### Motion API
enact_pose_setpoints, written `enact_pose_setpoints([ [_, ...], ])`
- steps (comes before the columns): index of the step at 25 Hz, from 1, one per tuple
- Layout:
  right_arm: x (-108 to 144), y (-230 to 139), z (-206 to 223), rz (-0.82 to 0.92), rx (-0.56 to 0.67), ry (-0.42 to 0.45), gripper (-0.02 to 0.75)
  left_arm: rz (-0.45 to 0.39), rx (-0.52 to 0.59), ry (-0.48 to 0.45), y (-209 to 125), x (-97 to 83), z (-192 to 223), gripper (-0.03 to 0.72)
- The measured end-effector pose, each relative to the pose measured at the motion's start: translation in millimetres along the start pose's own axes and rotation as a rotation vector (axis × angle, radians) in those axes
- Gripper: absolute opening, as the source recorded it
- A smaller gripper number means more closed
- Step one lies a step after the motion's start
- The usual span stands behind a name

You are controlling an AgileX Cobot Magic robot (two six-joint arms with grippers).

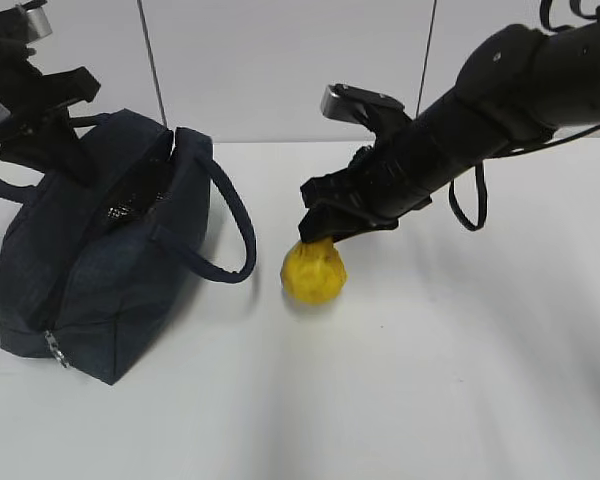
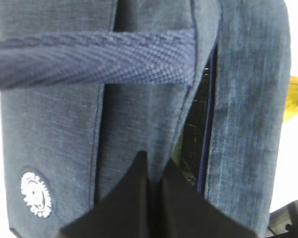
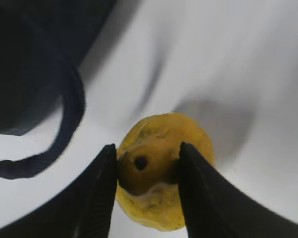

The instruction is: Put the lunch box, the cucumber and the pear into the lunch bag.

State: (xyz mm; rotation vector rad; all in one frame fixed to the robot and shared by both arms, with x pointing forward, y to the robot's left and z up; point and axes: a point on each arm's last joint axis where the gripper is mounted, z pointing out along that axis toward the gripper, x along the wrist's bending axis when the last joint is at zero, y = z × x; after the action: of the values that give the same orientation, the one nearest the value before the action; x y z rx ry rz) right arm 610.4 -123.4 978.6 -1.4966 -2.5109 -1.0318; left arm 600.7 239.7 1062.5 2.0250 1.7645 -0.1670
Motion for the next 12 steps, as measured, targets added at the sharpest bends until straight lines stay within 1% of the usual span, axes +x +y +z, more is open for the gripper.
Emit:
enact_pose_setpoints([
  [7, 26, 38, -50, -0.113, -0.098, 0.026, 0.29, -0.017, -0.007, -0.042, 1, -3.8, 0, 0.001],
  [10, 39, 52, -70, -0.122, -0.151, 0.073, 0.29, -0.02, -0.008, -0.049, 1, -4.5, 0, 0.001],
  [12, 47, 60, -76, -0.105, -0.198, 0.126, 0.29, -0.025, -0.009, -0.061, 1, -5.5, 0, 0.001],
])
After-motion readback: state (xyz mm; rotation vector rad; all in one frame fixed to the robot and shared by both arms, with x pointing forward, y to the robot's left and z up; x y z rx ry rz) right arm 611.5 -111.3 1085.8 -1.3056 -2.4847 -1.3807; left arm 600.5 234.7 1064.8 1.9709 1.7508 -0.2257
